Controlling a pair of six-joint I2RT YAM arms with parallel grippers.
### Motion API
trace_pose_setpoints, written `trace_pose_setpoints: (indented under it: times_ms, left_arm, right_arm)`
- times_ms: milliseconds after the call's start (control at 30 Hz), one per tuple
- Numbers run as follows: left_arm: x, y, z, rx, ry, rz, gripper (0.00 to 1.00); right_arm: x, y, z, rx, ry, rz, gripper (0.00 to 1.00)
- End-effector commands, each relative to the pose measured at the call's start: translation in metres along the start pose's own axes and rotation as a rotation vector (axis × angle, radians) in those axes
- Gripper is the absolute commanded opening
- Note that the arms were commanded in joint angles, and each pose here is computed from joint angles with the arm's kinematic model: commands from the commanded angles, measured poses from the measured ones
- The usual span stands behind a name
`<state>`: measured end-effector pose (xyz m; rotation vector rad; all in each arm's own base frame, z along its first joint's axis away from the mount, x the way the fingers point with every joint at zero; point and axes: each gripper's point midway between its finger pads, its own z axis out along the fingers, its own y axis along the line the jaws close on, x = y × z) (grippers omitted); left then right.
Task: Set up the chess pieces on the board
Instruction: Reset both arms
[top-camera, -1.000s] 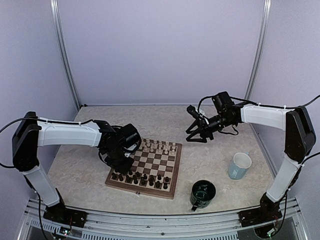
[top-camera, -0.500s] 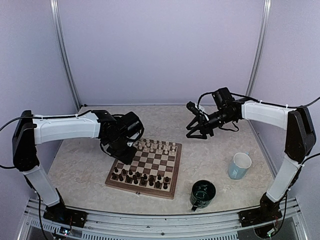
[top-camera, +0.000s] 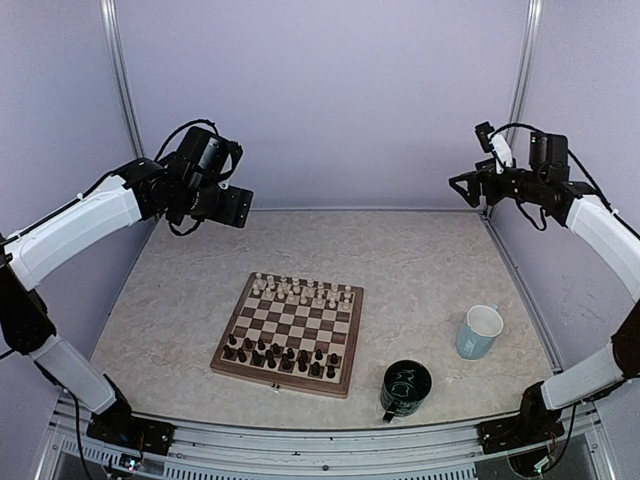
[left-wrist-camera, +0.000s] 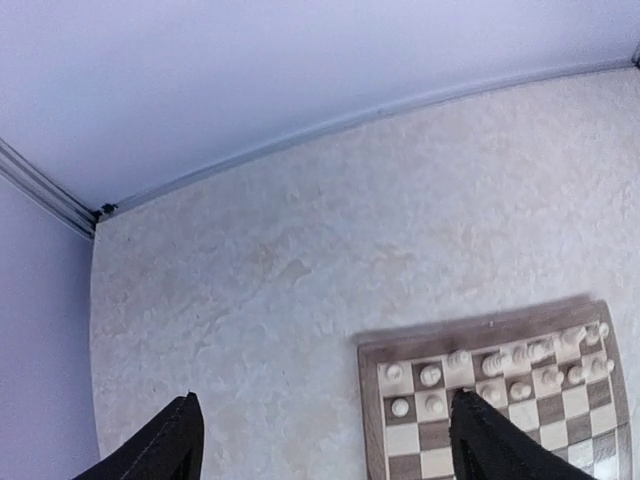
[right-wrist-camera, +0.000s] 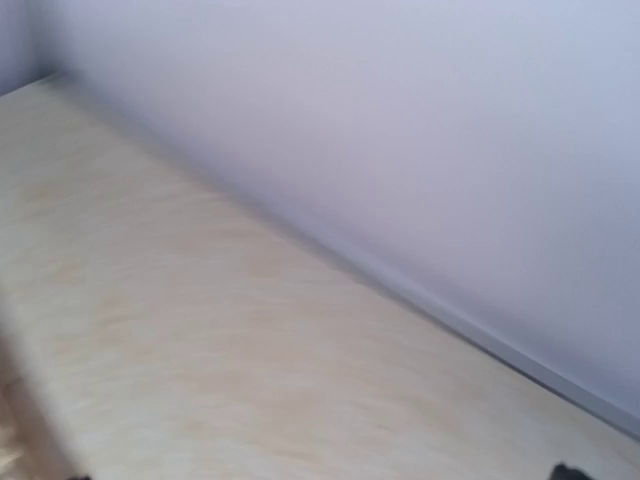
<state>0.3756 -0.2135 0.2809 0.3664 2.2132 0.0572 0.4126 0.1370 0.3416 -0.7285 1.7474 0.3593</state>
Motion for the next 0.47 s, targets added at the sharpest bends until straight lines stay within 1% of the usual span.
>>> trace_pose_setpoints:
  times_ms: [0,100,133,200,233,300,367,433]
  left_arm:
    - [-0.058,0.024,-0.015,-0.088,-0.232,-0.021,0.89]
    - [-0.065,0.035,-0.012,-0.122,-0.278,-0.053,0.98]
    - [-0.064,0.040,-0.011,-0.130,-0.287,-0.078,0.99]
    - [-0.057,0.049,-0.004,-0.131,-0.304,-0.140,0.99]
    - [-0.058,0.055,-0.005,-0.119,-0.334,-0.191,0.99]
    - [-0.046,0.067,0.001,-0.105,-0.335,-0.267,0.99]
    - [-0.036,0.082,0.000,-0.135,-0.327,-0.339,0.99]
    - [-0.029,0.090,0.001,-0.168,-0.302,-0.355,0.99]
  right_arm:
    - [-0.002,-0.040,-0.026,0.238,-0.059,0.144,0.99]
    - [0.001,-0.045,-0.036,0.297,-0.072,0.162,0.99]
    - [0.001,-0.043,-0.038,0.299,-0.079,0.156,0.99]
    - [0.004,-0.041,-0.039,0.295,-0.076,0.148,0.99]
    - [0.006,-0.040,-0.037,0.289,-0.071,0.144,0.99]
    - [0.009,-0.037,-0.034,0.268,-0.065,0.138,0.99]
    - [0.010,-0.033,-0.030,0.234,-0.065,0.139,0.99]
    - [0.011,-0.029,-0.028,0.209,-0.070,0.138,0.99]
